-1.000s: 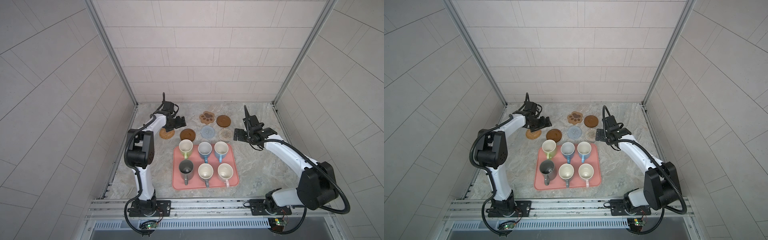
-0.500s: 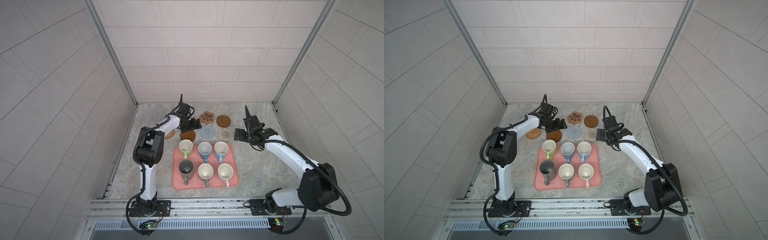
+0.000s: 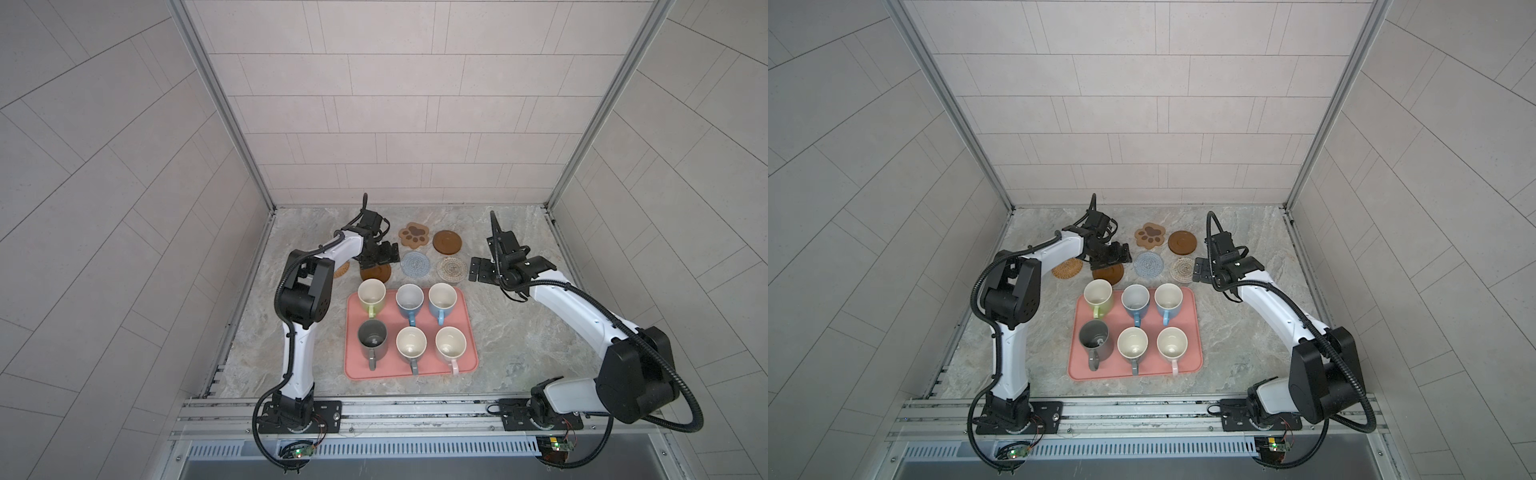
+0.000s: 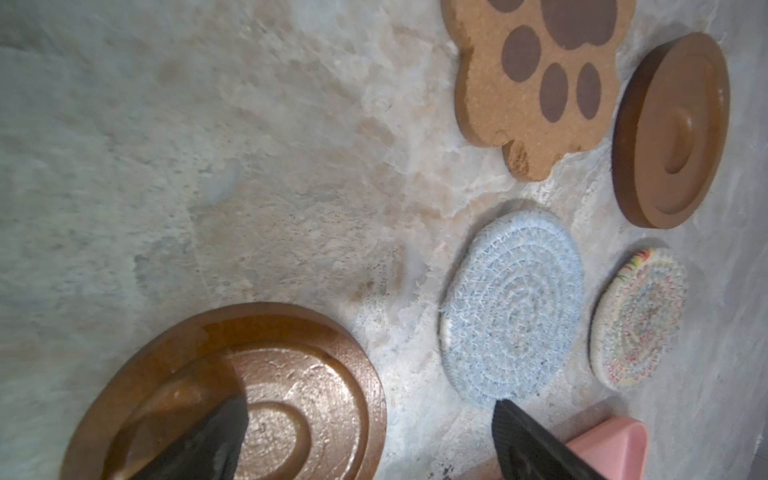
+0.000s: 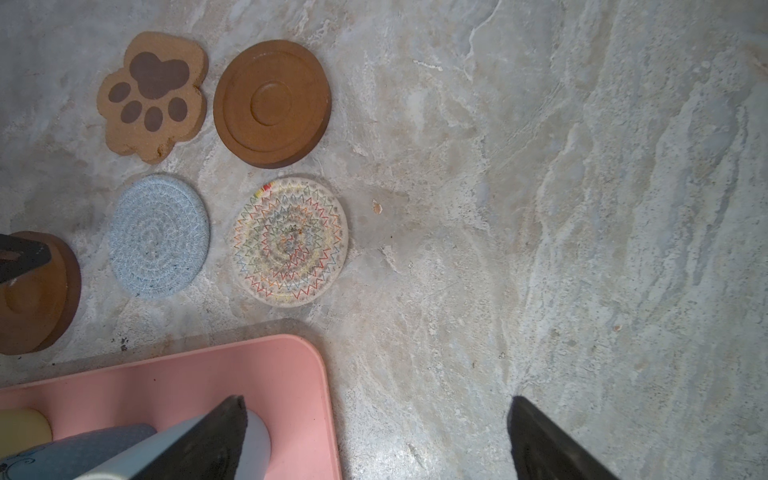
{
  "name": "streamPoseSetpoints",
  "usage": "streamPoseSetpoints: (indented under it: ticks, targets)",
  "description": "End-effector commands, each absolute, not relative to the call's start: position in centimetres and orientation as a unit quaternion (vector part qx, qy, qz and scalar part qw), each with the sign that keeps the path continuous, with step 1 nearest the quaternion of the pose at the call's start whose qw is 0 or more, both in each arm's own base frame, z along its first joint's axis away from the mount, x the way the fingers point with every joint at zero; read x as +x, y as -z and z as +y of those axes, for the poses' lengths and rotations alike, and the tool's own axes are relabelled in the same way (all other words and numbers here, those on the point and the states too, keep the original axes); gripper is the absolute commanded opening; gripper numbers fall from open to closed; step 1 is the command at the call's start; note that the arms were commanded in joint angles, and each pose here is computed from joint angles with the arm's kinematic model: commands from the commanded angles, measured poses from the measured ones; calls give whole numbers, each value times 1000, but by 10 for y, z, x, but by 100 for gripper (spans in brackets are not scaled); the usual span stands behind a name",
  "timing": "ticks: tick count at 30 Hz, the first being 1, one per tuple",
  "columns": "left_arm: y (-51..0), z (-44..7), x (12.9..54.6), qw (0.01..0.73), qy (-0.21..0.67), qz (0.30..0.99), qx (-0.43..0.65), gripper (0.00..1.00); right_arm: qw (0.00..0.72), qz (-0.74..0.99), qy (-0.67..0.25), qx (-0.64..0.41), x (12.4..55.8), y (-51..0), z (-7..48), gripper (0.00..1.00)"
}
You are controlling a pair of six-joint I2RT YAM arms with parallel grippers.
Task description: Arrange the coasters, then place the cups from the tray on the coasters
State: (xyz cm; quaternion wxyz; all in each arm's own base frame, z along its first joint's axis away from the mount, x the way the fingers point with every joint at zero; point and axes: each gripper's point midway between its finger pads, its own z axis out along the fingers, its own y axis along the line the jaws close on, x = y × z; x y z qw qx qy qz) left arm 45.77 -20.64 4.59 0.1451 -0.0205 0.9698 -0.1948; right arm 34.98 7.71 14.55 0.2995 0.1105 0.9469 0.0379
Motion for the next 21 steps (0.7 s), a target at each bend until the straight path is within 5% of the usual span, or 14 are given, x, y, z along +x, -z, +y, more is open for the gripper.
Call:
streamPoseSetpoints:
  ticks: [1,21]
  targets:
    - [-30,-191,454,127,156,979,-16,100,297,947,-29,119,344,-147,73,100]
    - [-21,-151,488,140,114,983,-32,100,302,945,-17,128,342,-146,68,99]
